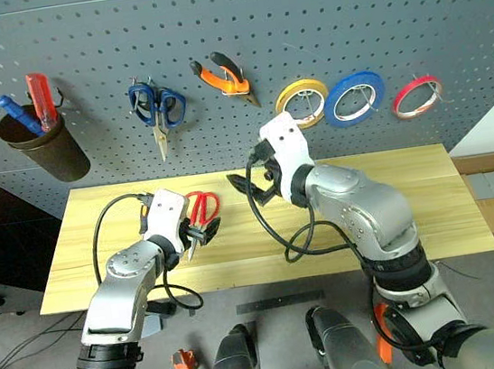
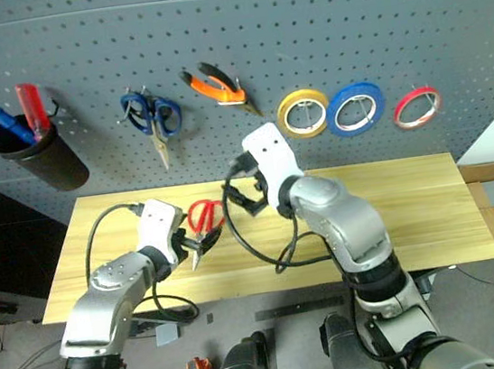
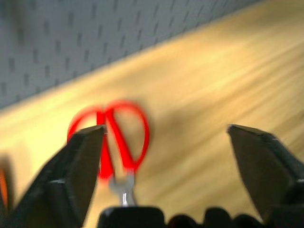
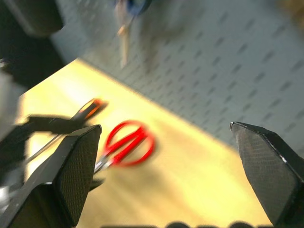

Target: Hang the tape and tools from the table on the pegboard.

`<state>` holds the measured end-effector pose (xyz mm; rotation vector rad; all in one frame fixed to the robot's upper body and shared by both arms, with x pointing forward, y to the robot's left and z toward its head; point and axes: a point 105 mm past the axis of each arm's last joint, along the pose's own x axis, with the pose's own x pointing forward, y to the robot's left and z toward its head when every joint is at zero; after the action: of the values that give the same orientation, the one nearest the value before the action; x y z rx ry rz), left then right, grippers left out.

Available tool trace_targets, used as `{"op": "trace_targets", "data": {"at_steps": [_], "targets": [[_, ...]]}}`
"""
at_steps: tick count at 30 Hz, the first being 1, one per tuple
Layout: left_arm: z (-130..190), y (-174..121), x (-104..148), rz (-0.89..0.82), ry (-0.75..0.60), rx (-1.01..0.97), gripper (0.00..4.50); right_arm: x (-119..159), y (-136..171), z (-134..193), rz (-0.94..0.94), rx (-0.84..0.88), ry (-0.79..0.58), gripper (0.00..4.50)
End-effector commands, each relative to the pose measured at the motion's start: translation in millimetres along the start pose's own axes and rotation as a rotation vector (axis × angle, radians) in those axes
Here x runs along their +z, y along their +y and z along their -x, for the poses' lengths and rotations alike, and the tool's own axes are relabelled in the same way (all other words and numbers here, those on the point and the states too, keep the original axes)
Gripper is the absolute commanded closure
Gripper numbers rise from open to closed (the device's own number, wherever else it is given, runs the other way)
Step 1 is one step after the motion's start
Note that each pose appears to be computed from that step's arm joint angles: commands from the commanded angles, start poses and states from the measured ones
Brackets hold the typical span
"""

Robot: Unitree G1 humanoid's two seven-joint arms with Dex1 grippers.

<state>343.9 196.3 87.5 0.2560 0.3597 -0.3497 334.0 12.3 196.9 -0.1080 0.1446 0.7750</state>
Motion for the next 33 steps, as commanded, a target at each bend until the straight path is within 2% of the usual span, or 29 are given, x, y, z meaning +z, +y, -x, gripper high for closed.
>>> {"op": "trace_targets", "data": {"at_steps": [1,8,17,20,22,28,33], "targets": [[-7,17,-24,0.042,0.140,0.072,0.01,4,21,11,-0.014,0.096,-0.007,0.00],[-32,17,-41,0.096,0.249,0.068,0.01,-2,38,13,0.003,0.149,0.029,0.00],[-52,16,-44,0.098,0.268,0.063,0.01,-4,36,15,0.008,0.131,0.038,0.00],[-54,18,-46,0.104,0.267,0.074,0.59,-5,33,16,0.010,0.121,0.041,0.00],[-54,19,-47,0.102,0.262,0.079,1.19,-5,30,17,0.014,0.114,0.045,0.00],[-51,22,-49,0.092,0.232,0.094,3.37,-6,24,21,0.027,0.101,0.053,0.00],[-46,22,-44,0.095,0.163,0.101,3.43,-9,18,32,0.048,0.100,0.063,0.00]]}}
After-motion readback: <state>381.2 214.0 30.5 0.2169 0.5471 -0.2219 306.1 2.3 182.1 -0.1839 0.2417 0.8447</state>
